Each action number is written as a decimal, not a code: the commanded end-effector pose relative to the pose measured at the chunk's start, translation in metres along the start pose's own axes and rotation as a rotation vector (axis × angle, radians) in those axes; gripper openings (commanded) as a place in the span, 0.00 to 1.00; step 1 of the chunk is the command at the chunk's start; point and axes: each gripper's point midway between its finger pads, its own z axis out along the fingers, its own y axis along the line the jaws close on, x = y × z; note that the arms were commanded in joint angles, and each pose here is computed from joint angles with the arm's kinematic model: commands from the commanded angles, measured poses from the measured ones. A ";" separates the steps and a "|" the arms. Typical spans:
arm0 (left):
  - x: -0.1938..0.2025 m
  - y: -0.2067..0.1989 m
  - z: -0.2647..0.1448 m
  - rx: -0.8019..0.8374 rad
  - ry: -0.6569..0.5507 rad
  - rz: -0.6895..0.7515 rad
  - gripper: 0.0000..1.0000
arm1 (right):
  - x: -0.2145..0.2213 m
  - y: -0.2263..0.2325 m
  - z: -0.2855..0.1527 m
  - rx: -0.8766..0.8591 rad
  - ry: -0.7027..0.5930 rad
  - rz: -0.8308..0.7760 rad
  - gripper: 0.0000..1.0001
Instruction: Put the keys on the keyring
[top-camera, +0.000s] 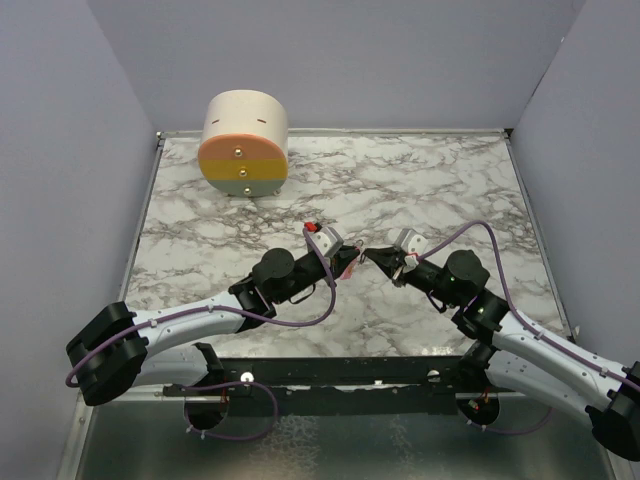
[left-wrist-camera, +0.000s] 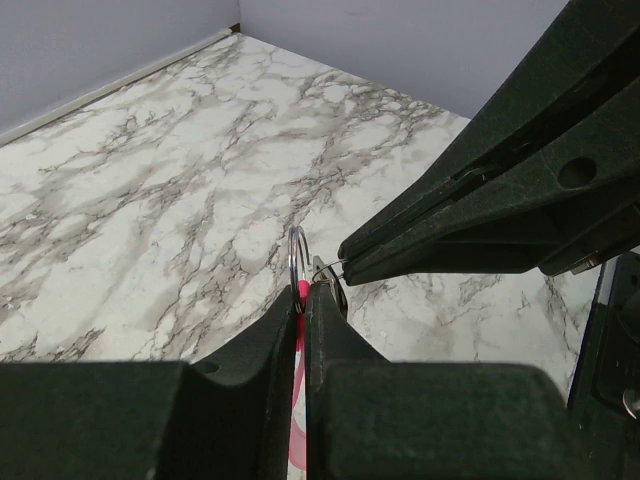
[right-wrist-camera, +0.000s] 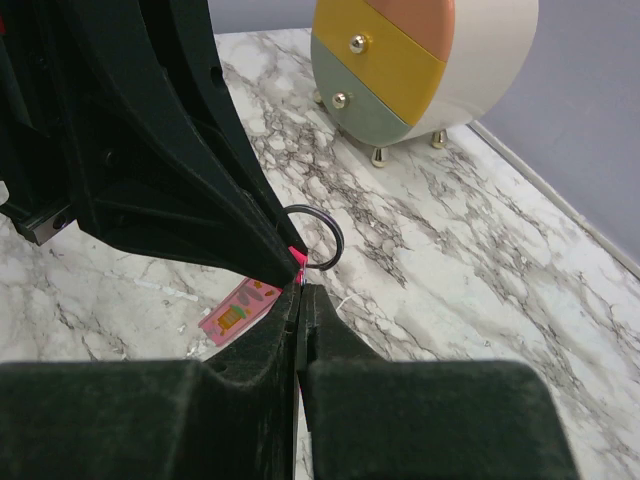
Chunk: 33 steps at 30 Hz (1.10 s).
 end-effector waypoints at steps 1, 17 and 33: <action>-0.016 -0.006 0.004 0.034 -0.034 0.002 0.00 | -0.014 -0.001 0.003 -0.007 -0.040 -0.023 0.01; -0.012 -0.008 0.002 0.045 -0.019 0.002 0.00 | -0.014 -0.008 0.000 0.038 -0.042 -0.029 0.01; -0.012 -0.008 0.001 0.046 -0.009 0.009 0.00 | -0.013 -0.013 -0.002 0.065 -0.036 -0.041 0.01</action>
